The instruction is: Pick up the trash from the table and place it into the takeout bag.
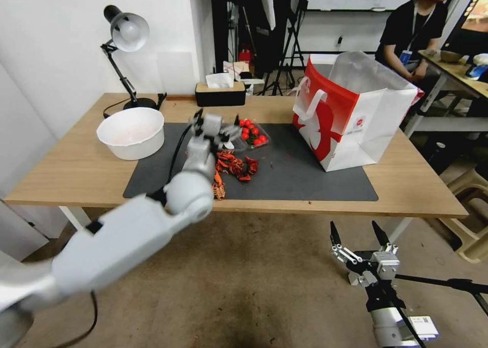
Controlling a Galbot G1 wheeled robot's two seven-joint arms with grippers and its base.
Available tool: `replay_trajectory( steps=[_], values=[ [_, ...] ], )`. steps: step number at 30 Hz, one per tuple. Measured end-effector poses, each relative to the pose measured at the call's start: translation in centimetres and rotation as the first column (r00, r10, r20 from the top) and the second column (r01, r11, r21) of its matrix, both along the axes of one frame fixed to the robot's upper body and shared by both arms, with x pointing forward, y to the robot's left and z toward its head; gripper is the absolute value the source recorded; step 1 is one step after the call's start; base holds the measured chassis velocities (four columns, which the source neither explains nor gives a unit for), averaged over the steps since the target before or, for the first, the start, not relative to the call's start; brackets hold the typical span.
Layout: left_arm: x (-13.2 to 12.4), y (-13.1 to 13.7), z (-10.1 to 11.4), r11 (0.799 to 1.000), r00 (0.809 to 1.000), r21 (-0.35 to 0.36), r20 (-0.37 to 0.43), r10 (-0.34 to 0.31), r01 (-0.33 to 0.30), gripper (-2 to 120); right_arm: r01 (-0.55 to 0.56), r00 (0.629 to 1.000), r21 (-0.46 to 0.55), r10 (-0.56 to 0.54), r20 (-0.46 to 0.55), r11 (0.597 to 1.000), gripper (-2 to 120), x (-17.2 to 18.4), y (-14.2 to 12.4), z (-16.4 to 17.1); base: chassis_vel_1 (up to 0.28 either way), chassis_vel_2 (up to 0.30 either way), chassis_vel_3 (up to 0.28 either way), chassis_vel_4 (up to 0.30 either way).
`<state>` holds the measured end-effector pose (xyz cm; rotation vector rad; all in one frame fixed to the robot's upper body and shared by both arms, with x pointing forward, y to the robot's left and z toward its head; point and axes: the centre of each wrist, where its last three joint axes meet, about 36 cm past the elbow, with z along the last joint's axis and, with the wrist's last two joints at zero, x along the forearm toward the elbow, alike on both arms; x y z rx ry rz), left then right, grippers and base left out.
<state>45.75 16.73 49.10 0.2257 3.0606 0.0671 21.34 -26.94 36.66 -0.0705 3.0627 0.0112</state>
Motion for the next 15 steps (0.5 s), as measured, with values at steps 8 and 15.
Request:
replay_trajectory(
  steps=[8, 15],
  values=[
    [-4.4, 3.3, -2.2, 0.998, 1.000, -0.056, -0.006, 0.007, -0.007, 100, -0.009, 1.000, -0.001, 0.009, -0.001, 1.000, 100, 0.3, -0.3, 0.0, 0.000, 0.000, 0.000, 0.000],
    [-8.1, 5.3, -3.8, 0.995, 0.999, -0.102, -0.040, -0.010, 0.006, 100, -0.021, 1.000, 0.005, 0.021, -0.005, 1.000, 100, 0.4, 0.1, -0.1, 0.000, 0.000, 0.000, 0.000]
  ],
)
